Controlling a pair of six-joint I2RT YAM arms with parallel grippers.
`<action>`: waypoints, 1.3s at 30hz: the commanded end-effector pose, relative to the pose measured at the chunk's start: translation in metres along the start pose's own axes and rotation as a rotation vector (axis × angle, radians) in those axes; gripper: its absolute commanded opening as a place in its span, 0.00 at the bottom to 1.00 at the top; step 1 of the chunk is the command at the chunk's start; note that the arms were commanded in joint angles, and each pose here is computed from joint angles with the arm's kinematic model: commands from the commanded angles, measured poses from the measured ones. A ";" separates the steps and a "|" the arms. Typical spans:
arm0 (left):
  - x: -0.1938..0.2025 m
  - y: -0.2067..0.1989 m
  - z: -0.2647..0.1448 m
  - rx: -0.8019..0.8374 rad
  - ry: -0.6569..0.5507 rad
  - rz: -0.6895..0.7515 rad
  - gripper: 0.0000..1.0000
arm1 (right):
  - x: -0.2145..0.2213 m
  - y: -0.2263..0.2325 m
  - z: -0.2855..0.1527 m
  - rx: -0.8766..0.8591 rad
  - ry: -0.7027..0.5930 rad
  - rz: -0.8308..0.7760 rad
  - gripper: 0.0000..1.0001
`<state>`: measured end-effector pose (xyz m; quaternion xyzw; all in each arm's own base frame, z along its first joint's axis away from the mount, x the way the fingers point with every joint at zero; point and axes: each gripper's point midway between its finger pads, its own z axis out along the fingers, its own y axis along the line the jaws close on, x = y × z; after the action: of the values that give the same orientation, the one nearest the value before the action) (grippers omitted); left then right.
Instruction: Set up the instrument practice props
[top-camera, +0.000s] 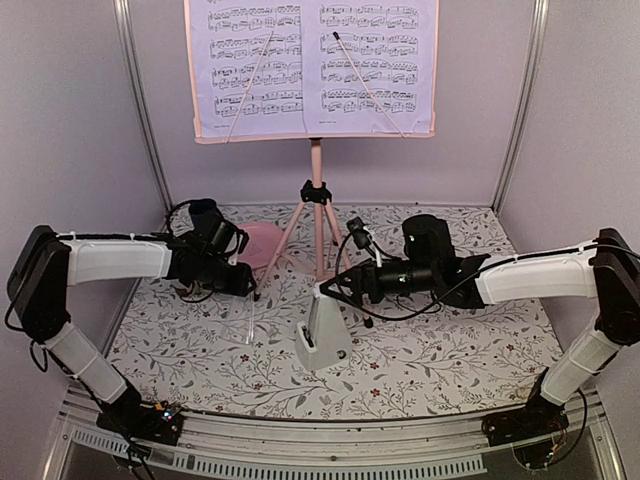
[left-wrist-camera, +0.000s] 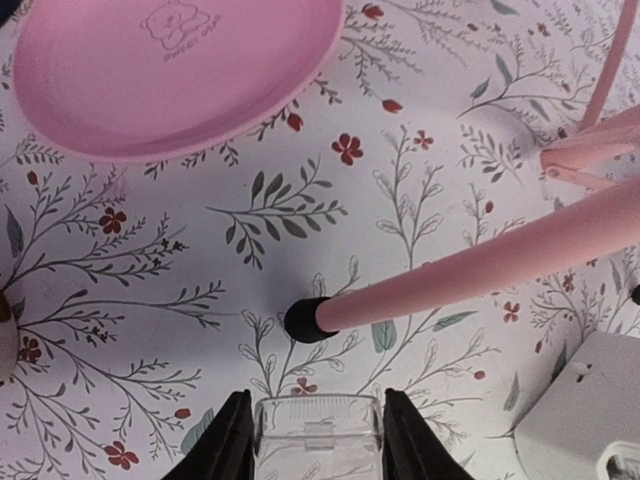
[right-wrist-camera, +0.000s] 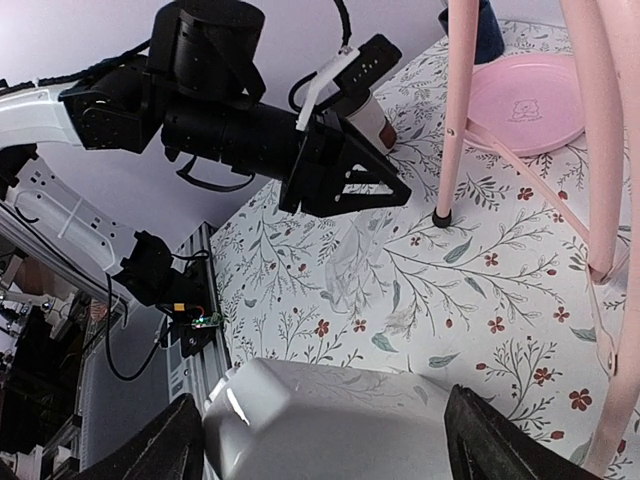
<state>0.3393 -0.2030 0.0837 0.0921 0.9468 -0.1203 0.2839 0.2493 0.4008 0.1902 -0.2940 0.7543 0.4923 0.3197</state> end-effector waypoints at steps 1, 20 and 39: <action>0.012 0.019 0.014 -0.076 0.057 -0.015 0.00 | 0.010 -0.020 -0.006 0.103 0.040 0.007 0.84; 0.003 0.027 0.023 -0.021 -0.010 -0.051 0.53 | -0.014 0.003 -0.001 0.092 0.031 -0.080 0.91; 0.016 -0.124 -0.123 0.675 -0.673 0.482 0.41 | -0.011 0.032 -0.011 -0.039 0.049 -0.092 0.76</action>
<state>0.2595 -0.2588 0.1508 0.2736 0.7747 -0.3149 0.4752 0.2391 0.3995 0.2059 -0.3323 0.7566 0.4643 0.3186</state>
